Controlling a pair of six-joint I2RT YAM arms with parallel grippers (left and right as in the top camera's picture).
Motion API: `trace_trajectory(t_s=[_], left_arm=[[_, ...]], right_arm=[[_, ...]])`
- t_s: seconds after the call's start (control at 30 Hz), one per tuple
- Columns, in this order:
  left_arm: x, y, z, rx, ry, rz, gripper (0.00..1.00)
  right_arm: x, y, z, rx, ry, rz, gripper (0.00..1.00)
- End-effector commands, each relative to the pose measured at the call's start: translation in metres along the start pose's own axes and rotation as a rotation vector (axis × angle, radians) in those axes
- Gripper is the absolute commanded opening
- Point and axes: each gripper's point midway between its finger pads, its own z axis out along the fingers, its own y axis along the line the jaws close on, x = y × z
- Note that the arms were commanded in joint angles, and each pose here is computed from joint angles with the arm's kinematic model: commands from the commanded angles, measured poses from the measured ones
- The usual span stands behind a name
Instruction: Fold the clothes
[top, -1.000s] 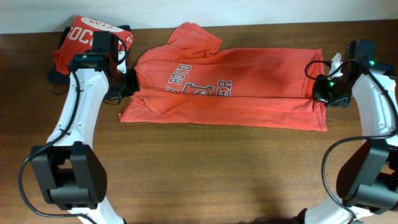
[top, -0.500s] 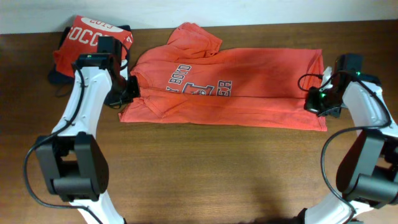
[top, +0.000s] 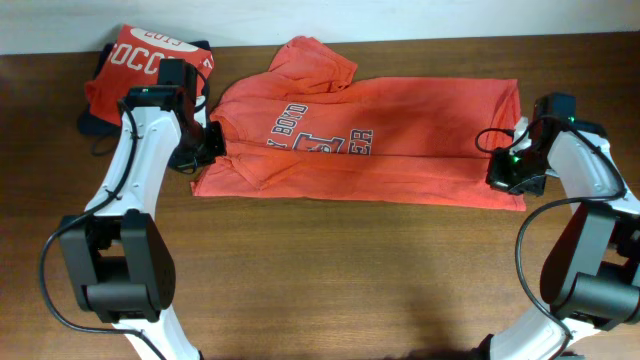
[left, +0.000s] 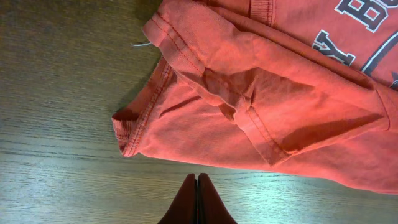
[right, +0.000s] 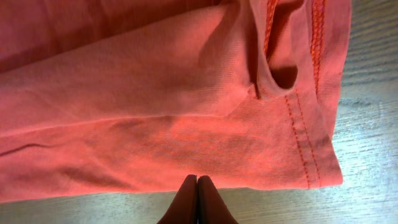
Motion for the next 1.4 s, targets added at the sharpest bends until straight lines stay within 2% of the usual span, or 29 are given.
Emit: trace_trajectory(t_s=[0.0,0.73,1.23,1.37], left_arm=[[-0.003,-0.002,0.000,0.012,-0.005,0.001,0.04],[-0.003,-0.002,0.000,0.013,-0.007,0.001,0.04],[-0.004,-0.003,0.000,0.014,-0.012,0.001,0.04],[-0.006,-0.003,0.000,0.015,-0.019,0.002,0.04]], right_arm=[[0.000,-0.002,0.008,0.015,-0.007,-0.013,0.04],[-0.013,-0.011,0.050,0.031,-0.010,-0.013,0.04],[-0.087,-0.003,0.033,0.012,-0.304,-0.048,0.05],[-0.109,0.000,0.025,0.005,-0.399,-0.061,0.10]])
